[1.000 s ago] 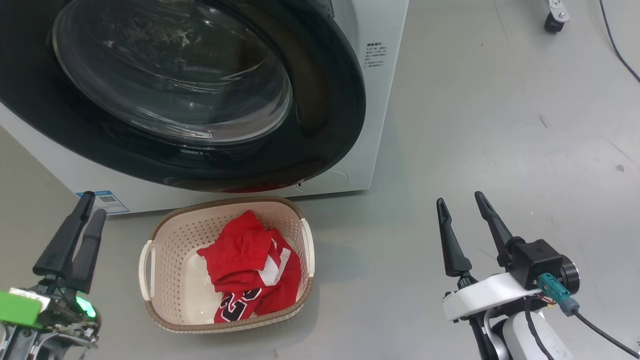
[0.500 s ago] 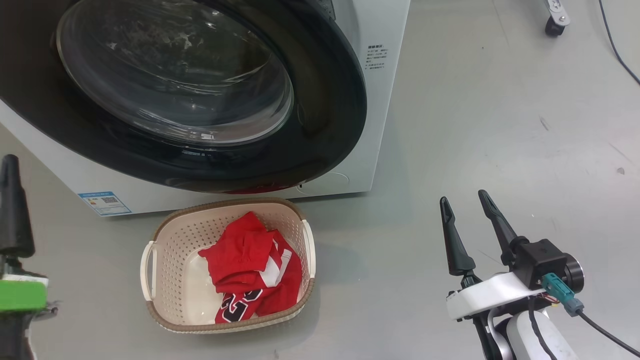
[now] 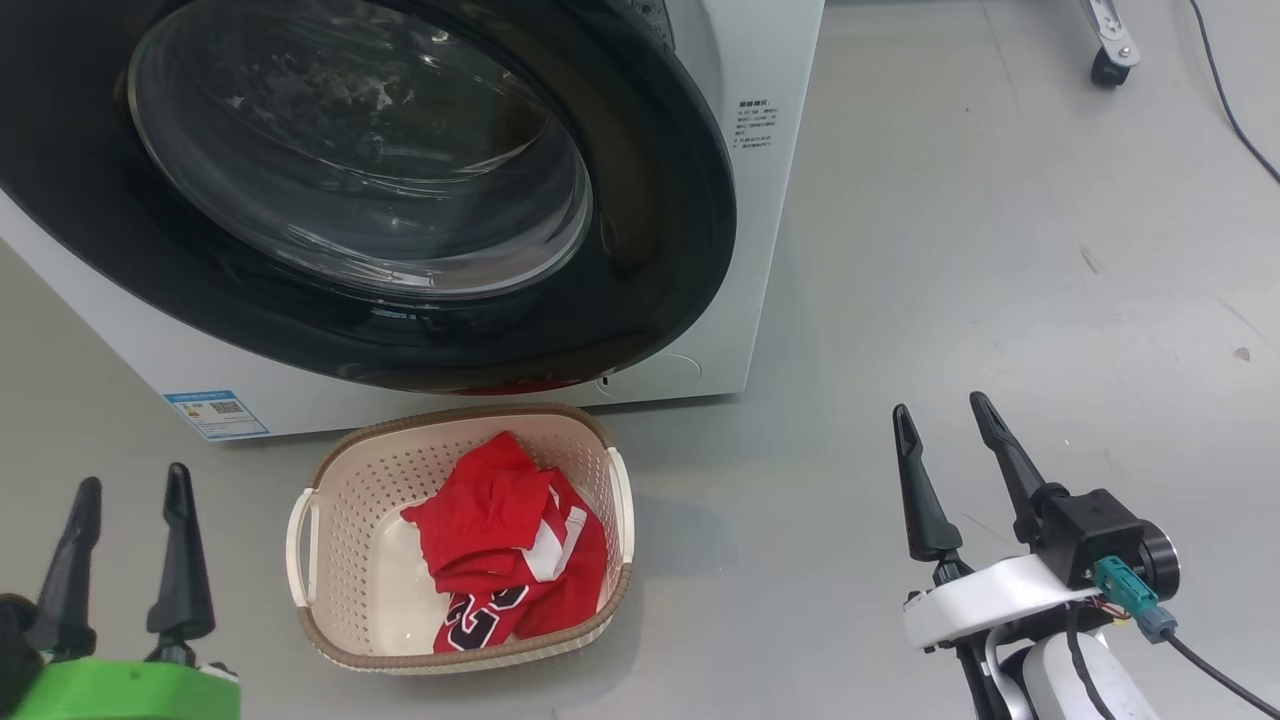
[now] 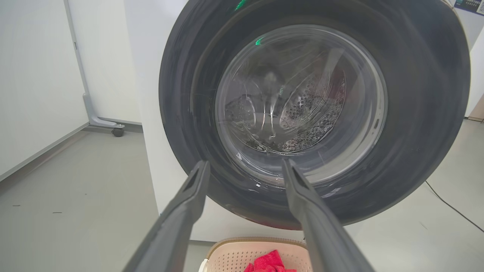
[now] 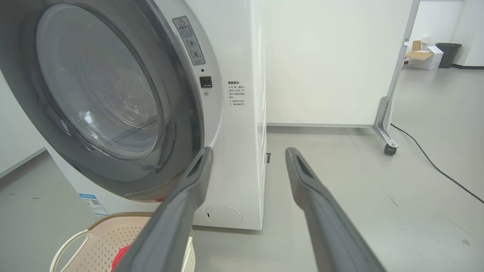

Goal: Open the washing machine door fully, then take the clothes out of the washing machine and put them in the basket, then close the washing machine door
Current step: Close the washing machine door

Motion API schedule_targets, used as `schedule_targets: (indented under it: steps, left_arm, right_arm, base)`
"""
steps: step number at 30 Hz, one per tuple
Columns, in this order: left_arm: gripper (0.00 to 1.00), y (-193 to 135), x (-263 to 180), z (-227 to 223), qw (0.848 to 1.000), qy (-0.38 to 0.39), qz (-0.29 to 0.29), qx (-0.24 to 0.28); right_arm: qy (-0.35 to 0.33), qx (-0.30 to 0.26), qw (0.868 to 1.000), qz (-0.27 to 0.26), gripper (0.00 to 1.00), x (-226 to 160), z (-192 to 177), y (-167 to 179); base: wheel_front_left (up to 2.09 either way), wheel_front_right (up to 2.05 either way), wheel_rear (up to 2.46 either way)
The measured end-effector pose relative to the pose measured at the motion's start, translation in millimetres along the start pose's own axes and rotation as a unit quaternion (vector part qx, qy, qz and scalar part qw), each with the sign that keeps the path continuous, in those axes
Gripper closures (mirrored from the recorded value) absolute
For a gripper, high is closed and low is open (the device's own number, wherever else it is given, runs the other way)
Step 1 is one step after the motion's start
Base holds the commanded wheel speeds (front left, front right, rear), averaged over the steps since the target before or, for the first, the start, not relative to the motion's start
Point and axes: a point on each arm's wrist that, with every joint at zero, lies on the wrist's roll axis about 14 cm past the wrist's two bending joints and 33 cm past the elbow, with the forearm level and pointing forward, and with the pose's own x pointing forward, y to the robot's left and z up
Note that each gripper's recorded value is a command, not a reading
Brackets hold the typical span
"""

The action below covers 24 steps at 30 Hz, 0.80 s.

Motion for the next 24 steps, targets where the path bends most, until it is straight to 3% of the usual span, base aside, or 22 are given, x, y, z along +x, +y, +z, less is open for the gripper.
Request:
schedule_targets:
  steps: [24]
  left_arm:
    - [0.00,-12,-27,-39,0.999,0.030,0.017,0.031]
  right_arm:
    - [0.001,0.001,1.000,0.003,0.00,-20,0,4]
  base:
    - [0.00,0.00,0.00]
